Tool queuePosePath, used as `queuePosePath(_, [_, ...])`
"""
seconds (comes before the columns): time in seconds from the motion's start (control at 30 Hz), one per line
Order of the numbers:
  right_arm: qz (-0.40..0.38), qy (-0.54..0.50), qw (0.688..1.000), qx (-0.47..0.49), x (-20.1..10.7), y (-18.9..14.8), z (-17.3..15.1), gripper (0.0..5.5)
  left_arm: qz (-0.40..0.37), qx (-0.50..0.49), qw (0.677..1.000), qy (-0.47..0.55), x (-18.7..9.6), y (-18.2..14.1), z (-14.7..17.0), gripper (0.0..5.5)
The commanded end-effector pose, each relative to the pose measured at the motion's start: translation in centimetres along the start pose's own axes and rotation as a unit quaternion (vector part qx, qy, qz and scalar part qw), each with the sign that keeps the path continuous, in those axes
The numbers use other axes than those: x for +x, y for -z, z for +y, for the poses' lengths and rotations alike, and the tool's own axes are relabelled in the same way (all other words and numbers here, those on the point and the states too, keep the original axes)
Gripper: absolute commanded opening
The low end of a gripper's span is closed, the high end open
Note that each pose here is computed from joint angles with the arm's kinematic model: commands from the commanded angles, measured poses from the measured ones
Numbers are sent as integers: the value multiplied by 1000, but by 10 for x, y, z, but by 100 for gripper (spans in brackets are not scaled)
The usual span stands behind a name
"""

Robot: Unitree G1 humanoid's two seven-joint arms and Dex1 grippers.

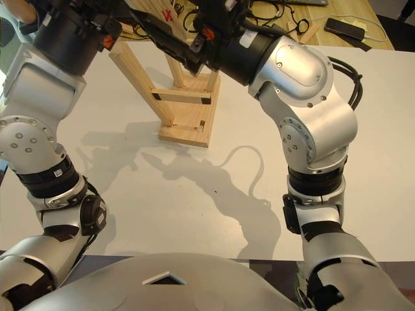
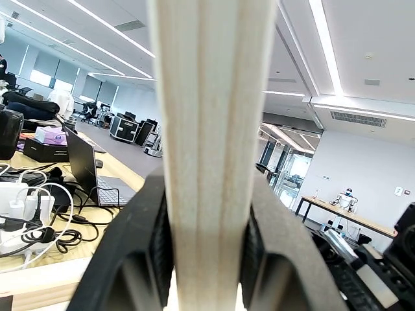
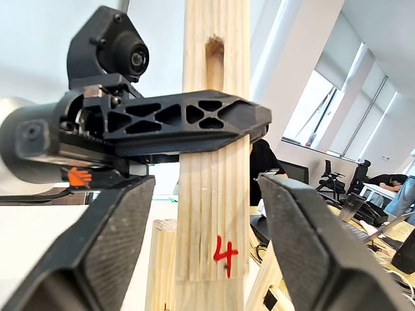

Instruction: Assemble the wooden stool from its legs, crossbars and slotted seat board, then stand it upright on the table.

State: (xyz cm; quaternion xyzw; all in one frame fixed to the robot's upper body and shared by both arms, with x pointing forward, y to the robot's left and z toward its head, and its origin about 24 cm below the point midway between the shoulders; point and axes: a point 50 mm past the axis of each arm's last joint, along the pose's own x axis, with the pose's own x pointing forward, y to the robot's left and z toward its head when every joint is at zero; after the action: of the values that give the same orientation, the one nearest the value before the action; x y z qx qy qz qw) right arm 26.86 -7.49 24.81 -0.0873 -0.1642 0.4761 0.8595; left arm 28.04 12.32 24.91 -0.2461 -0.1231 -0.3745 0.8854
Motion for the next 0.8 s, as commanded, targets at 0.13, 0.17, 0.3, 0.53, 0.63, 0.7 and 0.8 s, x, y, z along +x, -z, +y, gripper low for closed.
queuePosePath(0.13, [46, -42, 994, 91, -16, -2, -20, 385, 15, 37, 999, 1, 1, -26, 11, 101])
queuePosePath(0.17, [43, -50, 991, 114, -19, -9, -29, 385, 20, 42, 999, 20, 3, -35, 9, 101])
queuePosePath(0.3, [16, -63, 980, 189, -28, -38, -63, 385, 63, 64, 989, 118, 10, -59, -10, 101])
queuePosePath(0.53, [-22, -187, 933, 307, -28, -77, -64, 385, 259, 64, 930, 253, -17, -55, -23, 101])
queuePosePath(0.63, [-26, -217, 918, 330, -30, -72, -49, 385, 303, 59, 916, 255, -29, -42, -18, 101])
queuePosePath(0.7, [-35, -224, 915, 334, -31, -73, -43, 385, 314, 57, 913, 255, -32, -37, -16, 101])
queuePosePath(0.8, [-42, -235, 911, 336, -30, -75, -36, 385, 325, 55, 908, 259, -35, -31, -14, 101])
